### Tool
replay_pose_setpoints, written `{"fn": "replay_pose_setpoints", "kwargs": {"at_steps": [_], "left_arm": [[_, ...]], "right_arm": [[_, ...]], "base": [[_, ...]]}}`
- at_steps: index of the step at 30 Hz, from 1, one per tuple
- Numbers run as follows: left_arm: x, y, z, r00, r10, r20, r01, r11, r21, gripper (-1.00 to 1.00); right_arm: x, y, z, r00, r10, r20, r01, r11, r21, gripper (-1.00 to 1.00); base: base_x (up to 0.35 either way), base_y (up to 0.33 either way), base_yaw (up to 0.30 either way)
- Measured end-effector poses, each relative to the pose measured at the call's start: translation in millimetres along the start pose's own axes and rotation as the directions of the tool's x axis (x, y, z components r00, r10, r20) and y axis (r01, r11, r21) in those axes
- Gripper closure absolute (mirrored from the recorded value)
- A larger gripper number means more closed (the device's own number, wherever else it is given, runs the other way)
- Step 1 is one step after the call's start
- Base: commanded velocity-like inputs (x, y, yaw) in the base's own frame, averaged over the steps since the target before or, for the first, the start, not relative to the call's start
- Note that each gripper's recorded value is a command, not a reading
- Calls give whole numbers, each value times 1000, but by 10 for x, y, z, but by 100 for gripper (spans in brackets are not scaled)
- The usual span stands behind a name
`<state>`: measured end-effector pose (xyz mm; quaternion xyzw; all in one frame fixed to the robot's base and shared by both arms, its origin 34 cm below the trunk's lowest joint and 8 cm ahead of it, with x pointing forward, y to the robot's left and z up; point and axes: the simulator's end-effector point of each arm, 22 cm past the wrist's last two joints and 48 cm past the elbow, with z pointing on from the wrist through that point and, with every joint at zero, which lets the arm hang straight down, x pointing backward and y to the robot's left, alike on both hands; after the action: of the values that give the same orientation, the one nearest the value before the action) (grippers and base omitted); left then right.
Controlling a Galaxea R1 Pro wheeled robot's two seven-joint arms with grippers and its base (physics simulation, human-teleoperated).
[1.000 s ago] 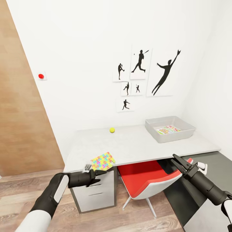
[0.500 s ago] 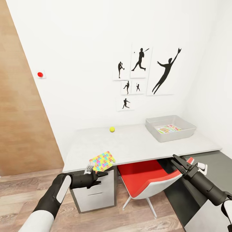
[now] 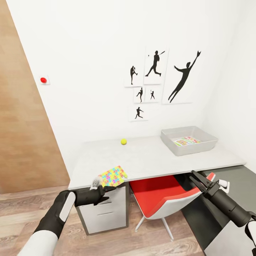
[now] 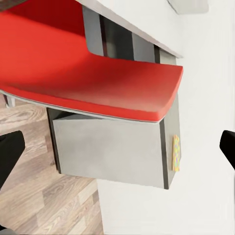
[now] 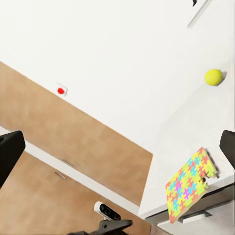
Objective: Put all the toys in the child's room - the three board games (two on the bed and one on the table), the two jigsaw puzzles on the table, and the tennis ball on the table - inside the toy box on the table in the child's room.
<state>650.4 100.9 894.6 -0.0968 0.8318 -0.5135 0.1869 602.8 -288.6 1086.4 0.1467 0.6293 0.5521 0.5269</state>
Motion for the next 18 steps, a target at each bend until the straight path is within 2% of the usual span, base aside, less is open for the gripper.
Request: {"fn": "replay_pose_setpoints", "kwargs": {"at_steps": [5,18], "left_arm": [[-298,-30,-102,998,-14,67,13,1000,24,-100],[-401,123,-110,995,-19,97,16,999,28,-100]], "right_arm": [[-29,-68,-35,1000,-2,17,2,1000,5,-100],[22,-221,-59,1000,-3,23,3,1000,7,-100]], "base": [[0,0,0],[0,0,0]]}}
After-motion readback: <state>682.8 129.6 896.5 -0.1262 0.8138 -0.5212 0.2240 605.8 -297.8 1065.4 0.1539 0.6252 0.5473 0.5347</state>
